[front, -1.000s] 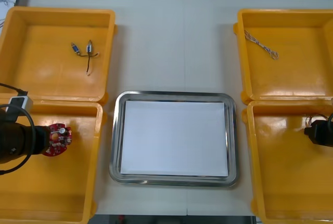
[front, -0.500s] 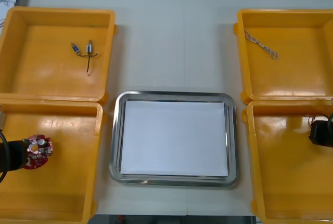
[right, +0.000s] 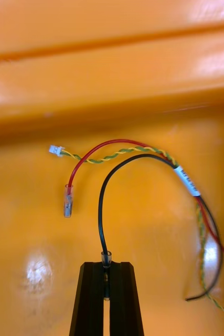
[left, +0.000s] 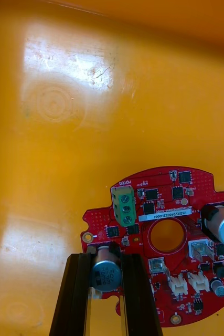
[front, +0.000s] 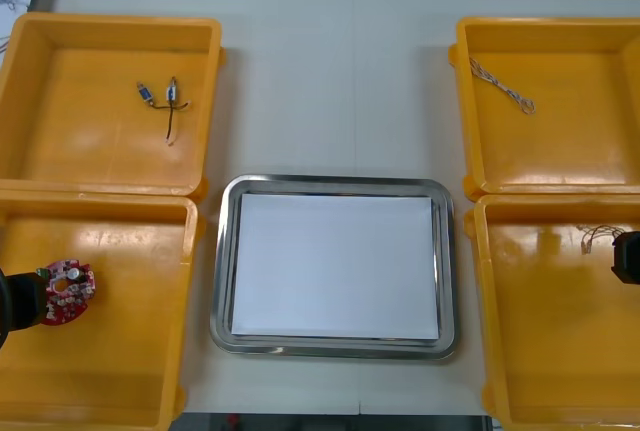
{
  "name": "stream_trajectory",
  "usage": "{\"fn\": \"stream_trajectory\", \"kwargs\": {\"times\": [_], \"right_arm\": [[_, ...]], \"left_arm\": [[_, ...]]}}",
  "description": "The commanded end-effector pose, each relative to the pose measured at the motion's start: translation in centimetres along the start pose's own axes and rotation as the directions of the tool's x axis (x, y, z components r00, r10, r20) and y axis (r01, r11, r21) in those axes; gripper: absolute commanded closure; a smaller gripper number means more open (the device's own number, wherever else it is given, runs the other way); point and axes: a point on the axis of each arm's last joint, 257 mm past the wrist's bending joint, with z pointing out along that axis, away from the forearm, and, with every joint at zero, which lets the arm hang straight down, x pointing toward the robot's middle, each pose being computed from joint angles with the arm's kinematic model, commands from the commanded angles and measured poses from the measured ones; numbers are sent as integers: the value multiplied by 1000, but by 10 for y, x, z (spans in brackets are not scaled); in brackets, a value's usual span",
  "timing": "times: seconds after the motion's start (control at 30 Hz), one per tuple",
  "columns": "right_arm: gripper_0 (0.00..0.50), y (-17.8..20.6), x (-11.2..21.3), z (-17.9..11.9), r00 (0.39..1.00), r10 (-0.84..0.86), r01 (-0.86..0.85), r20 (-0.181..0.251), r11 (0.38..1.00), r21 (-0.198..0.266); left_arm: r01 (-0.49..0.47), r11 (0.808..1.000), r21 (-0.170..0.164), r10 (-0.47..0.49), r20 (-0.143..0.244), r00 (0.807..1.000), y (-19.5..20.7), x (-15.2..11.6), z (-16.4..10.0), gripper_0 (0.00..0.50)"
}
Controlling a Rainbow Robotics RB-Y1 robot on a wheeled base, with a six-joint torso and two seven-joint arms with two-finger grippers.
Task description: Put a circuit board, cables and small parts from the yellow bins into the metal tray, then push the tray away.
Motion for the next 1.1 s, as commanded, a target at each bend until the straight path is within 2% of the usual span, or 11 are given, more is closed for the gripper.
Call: {"fn": "stream_trajectory", "kwargs": {"times": [0.03, 0.23, 0.37, 0.6, 0.63, 0.73, 0.77, 0.8, 1.1], "right_arm": [[500, -6, -5, -25, 999, -32, 31, 19, 999, 26], [500, -1, 8, -34, 999, -40, 41, -3, 999, 28], [500, 7, 21, -35, 999, -36, 36, -1, 999, 12], [500, 30, 45, -38, 1000, -8, 8, 1, 999, -34], [500, 33, 48, -38, 1000, -4, 4, 0, 999, -40], [500, 44, 57, -40, 1000, 11, -11, 6, 998, -56], [500, 47, 59, -41, 1000, 13, -13, 7, 998, -61], [500, 49, 62, -42, 1000, 16, -16, 4, 998, -64], [500, 75, 84, -57, 1000, 17, -19, -24, 996, -90]], "left_arm": [[-13, 1000, -7, 13, -16, 1000, 2, 7, 1, 500], [-23, 1000, -4, 22, -29, 999, -4, 15, 5, 500], [-36, 999, -9, 36, -32, 999, -5, 18, 7, 500], [-24, 1000, 3, 24, -37, 999, -9, 20, 7, 497], [-23, 1000, 6, 23, -36, 999, -11, 19, 7, 439], [-17, 1000, 11, 17, -31, 999, -12, 16, 7, 119], [-17, 1000, 13, 17, -28, 999, -13, 16, 7, 26], [-17, 1000, 14, 17, -27, 999, -13, 15, 7, 0], [-20, 1000, 10, 20, -18, 1000, -13, 8, 6, 0]]}}
